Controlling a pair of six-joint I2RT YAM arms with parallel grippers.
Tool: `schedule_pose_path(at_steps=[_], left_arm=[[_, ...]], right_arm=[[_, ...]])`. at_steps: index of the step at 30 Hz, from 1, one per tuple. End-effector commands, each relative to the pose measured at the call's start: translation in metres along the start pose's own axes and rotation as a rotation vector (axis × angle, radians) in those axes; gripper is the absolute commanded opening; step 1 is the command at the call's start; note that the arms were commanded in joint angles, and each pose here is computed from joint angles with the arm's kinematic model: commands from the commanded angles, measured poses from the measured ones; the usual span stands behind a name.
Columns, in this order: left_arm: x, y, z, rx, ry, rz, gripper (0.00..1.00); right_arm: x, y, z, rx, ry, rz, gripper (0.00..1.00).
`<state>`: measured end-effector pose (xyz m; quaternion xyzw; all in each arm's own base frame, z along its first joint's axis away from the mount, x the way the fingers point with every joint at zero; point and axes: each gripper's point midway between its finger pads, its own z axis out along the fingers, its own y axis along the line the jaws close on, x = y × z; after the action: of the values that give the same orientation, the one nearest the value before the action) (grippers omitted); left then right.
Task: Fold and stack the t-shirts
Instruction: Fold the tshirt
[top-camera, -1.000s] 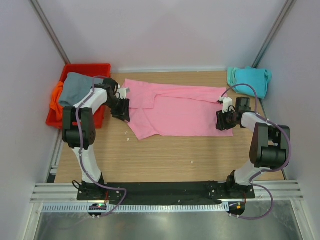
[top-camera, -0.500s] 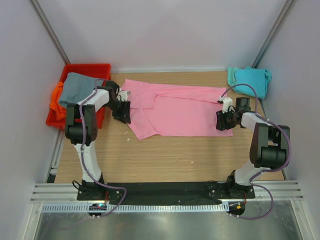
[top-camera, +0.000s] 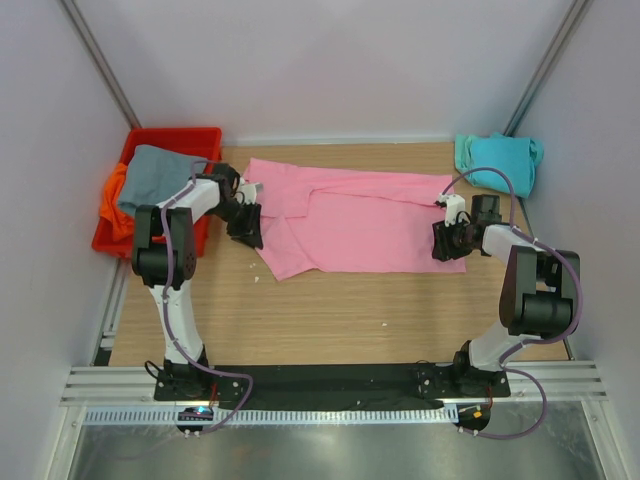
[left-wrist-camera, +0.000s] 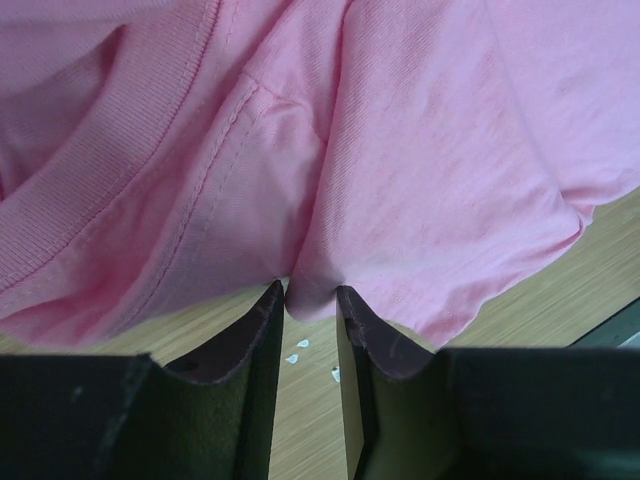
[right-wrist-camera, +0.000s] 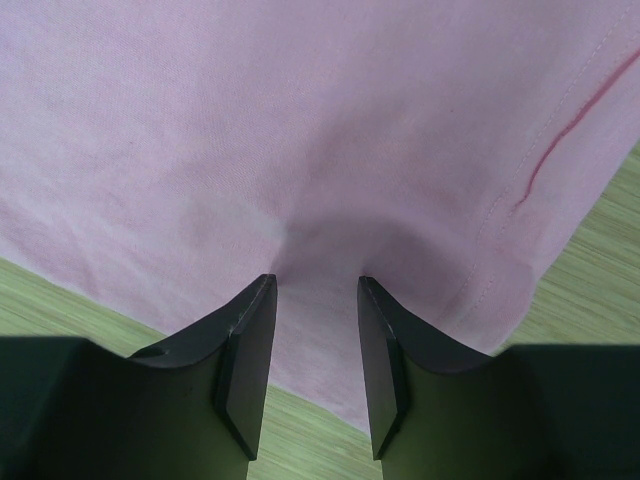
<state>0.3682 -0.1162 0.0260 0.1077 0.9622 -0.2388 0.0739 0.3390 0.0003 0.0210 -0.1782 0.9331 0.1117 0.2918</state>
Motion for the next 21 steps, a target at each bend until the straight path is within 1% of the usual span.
schedule_pose_path(at_steps=[1,4,6,7,9,10,12,13,14,15,16,17,18,19,20,21], left_arm=[[-0.002,-0.004,-0.002,0.035,-0.019,0.016,0.28],[-0.001,-0.005,0.000,0.043,-0.017,0.015,0.26],[-0.001,-0.005,-0.001,0.044,-0.021,0.016,0.20],[0.000,-0.004,0.000,0.046,-0.017,0.014,0.15],[0.001,-0.007,0.000,0.058,-0.017,0.013,0.02],[0.001,-0.008,0.000,0.061,-0.017,0.012,0.00],[0.001,-0.011,-0.002,0.072,-0.020,0.015,0.00],[0.001,-0.011,-0.003,0.075,-0.021,0.014,0.00],[0.001,-0.014,-0.006,0.078,-0.024,0.017,0.00],[0.000,-0.016,-0.008,0.083,-0.030,0.020,0.00],[0.000,-0.018,-0.010,0.092,-0.037,0.022,0.00],[0.000,-0.021,-0.012,0.098,-0.038,0.024,0.00],[0.000,-0.023,-0.015,0.100,-0.046,0.031,0.00],[0.000,-0.024,-0.016,0.104,-0.049,0.029,0.00],[-0.001,-0.025,-0.017,0.112,-0.051,0.031,0.00],[-0.001,-0.026,-0.018,0.113,-0.052,0.033,0.00]], right_arm=[[-0.007,-0.002,0.000,0.002,-0.007,-0.004,0.44],[-0.007,-0.003,0.000,0.005,-0.006,-0.002,0.44],[-0.005,-0.002,0.000,0.004,-0.003,-0.003,0.44],[-0.006,-0.002,-0.003,0.007,-0.008,-0.006,0.44],[-0.007,-0.003,-0.008,0.020,-0.014,-0.017,0.44],[-0.009,-0.004,-0.014,0.026,-0.020,-0.015,0.44],[-0.022,-0.005,-0.033,0.039,-0.061,-0.016,0.44],[-0.018,-0.006,-0.043,0.040,-0.043,0.023,0.44],[-0.023,-0.007,-0.053,0.044,-0.055,0.045,0.44],[-0.037,-0.011,-0.065,0.043,-0.081,0.062,0.44],[-0.033,-0.006,-0.074,0.007,-0.057,0.120,0.45],[-0.041,-0.019,-0.086,0.026,-0.074,0.161,0.45],[-0.040,-0.023,-0.092,0.024,-0.068,0.199,0.45],[-0.032,-0.022,-0.096,0.009,-0.032,0.251,0.45],[-0.032,-0.034,-0.104,0.035,-0.033,0.284,0.45],[-0.026,-0.037,-0.103,0.033,-0.007,0.310,0.45]])
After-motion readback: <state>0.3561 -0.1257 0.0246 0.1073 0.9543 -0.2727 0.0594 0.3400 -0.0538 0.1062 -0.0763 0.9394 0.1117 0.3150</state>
